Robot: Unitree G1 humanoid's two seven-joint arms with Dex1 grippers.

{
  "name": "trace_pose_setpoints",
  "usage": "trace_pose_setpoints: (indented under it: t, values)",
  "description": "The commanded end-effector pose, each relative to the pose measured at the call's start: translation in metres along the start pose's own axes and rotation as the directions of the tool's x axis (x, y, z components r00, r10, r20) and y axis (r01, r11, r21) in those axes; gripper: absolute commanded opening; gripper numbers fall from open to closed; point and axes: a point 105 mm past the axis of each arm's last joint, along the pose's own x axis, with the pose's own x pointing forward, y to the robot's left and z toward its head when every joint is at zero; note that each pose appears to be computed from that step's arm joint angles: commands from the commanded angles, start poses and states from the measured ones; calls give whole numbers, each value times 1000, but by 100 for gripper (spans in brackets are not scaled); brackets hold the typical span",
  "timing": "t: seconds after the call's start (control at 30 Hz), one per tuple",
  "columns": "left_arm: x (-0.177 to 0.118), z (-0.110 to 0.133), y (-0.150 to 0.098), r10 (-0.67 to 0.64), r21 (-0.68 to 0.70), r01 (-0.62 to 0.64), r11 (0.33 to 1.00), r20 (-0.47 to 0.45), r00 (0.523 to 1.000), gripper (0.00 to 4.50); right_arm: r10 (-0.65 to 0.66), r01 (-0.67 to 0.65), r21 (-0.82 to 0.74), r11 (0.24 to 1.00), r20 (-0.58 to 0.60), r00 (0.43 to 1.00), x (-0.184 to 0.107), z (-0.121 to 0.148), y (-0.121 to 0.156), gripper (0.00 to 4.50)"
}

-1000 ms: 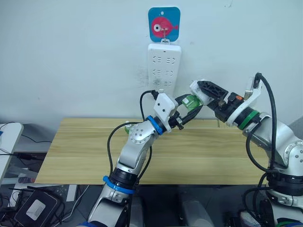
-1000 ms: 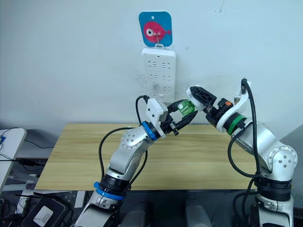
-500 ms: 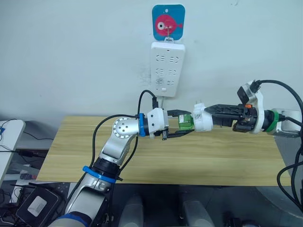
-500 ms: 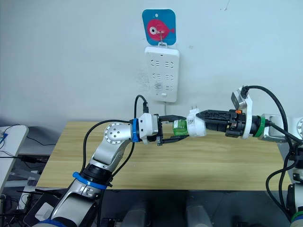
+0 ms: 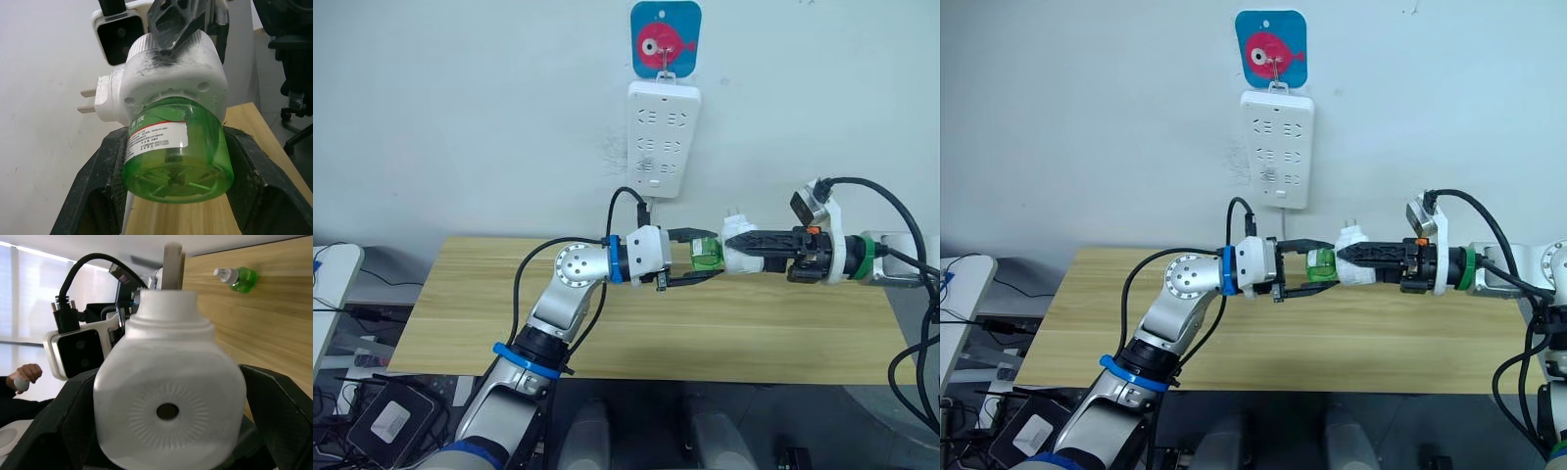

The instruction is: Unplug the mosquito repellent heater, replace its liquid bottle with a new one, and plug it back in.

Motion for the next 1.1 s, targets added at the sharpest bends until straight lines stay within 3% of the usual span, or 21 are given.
trace_pose_setpoints:
  t: [0.03,0.17,0.3,0.43,0.47,0.5,0.57,0.63,0.67,0.73,0.77,0.87,1.0,1.1]
  values:
    - [2,11,0,-2,38,1,999,35,999,228,15,-15,-29,999,10,1000,-5,3,9,413]
    - [3,12,1,2,29,-3,1000,38,999,228,50,-49,-42,998,1,999,-4,2,15,296]
    - [3,13,4,13,-44,-11,999,52,999,228,56,-56,-56,997,-1,998,-5,1,17,298]
    - [2,15,3,-27,-372,53,927,76,997,228,25,-27,-96,995,-14,1000,-4,0,19,298]
    - [0,15,3,-38,-483,72,872,80,996,228,21,-23,-113,993,-23,1000,-4,-2,20,298]
    - [-4,12,3,-70,-640,110,761,87,994,228,36,-40,-129,991,-37,999,-4,-3,24,298]
    - [-12,15,6,-108,-878,188,440,156,982,228,59,-67,-151,986,-62,996,-4,-5,30,298]
    - [-17,22,13,-102,-946,241,218,224,969,228,69,-80,-158,984,-77,995,-5,-7,32,298]
    - [-20,23,17,-82,-956,258,136,249,965,228,69,-81,-158,984,-80,994,-6,-8,32,298]
    - [-21,19,22,-57,-966,255,44,252,966,228,68,-80,-159,984,-81,994,-7,-8,31,298]
    - [-21,17,22,-53,-970,243,20,242,969,228,67,-79,-159,984,-80,995,-7,-8,30,298]
    - [-18,15,13,-94,-971,236,38,232,968,228,59,-66,-156,985,-51,997,-7,-4,27,298]
    - [-20,23,5,-109,-963,264,48,258,960,356,52,-51,-130,990,7,999,-11,3,24,298]
    - [-30,15,-4,-127,-974,201,101,187,974,445,30,-24,-110,994,52,998,-16,7,18,298]
